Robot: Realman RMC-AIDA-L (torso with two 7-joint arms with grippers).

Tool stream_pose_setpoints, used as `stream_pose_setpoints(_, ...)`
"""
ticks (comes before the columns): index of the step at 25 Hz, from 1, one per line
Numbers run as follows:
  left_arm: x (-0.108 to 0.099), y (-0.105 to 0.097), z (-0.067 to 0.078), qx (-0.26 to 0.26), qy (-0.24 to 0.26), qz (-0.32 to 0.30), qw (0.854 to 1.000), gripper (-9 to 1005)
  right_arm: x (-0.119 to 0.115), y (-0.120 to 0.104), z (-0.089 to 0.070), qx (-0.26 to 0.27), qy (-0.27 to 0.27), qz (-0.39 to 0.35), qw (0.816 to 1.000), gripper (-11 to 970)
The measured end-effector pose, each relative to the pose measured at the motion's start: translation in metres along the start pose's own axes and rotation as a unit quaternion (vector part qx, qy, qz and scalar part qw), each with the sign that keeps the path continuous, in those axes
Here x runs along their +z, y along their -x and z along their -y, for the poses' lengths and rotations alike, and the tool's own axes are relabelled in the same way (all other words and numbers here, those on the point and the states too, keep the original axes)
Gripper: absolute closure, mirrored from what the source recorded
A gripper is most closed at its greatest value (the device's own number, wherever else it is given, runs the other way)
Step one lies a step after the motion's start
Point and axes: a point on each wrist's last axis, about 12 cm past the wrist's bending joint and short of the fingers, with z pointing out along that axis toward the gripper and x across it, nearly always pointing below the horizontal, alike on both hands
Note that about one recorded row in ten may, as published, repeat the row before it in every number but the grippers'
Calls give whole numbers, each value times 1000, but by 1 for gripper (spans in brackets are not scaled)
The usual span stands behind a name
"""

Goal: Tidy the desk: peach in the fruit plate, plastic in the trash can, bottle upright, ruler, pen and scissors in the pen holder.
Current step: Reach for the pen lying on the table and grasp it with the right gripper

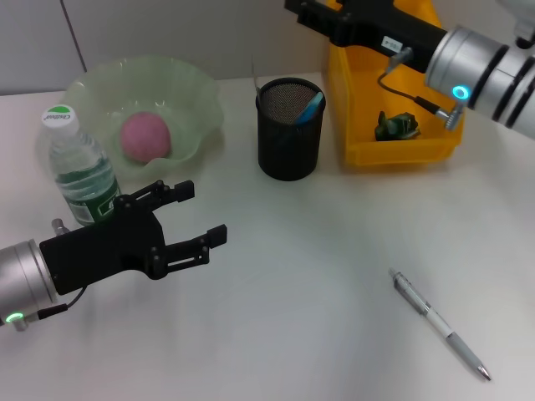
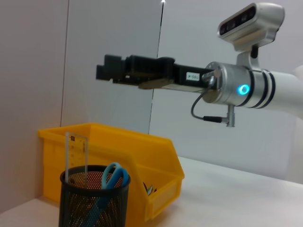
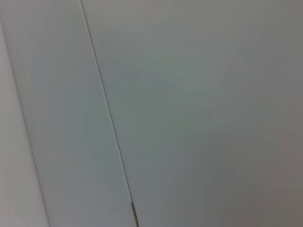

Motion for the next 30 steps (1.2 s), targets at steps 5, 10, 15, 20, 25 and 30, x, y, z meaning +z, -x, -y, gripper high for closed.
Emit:
stream_pose_setpoints(5, 2, -1, -1, -2, 4, -3, 1000, 136, -11, 5, 0, 12, 12, 12, 1000, 296)
stream_pose_setpoints(10, 2, -1, -1, -3, 6, -4, 1000, 136, -22, 9, -6, 8, 42, -1, 999, 275)
stream_pose_setpoints(15, 4, -2, 1, 7, -3, -6, 1000, 136, -28, 25, -17, 33, 79, -72, 994, 190)
stream_pose_setpoints(20, 3, -4, 5, 17, -16, -10, 1000, 136, -26, 45, -31, 61, 96, -219, 969, 139)
stream_pose_setpoints(25, 1, -4, 8, 23, -29, -11, 999, 136, -16, 64, -46, 110, 68, -423, 897, 140)
stream_pose_setpoints(30, -1, -4, 9, 31, -27, -6, 999, 136, -7, 72, -52, 126, 10, -547, 828, 140)
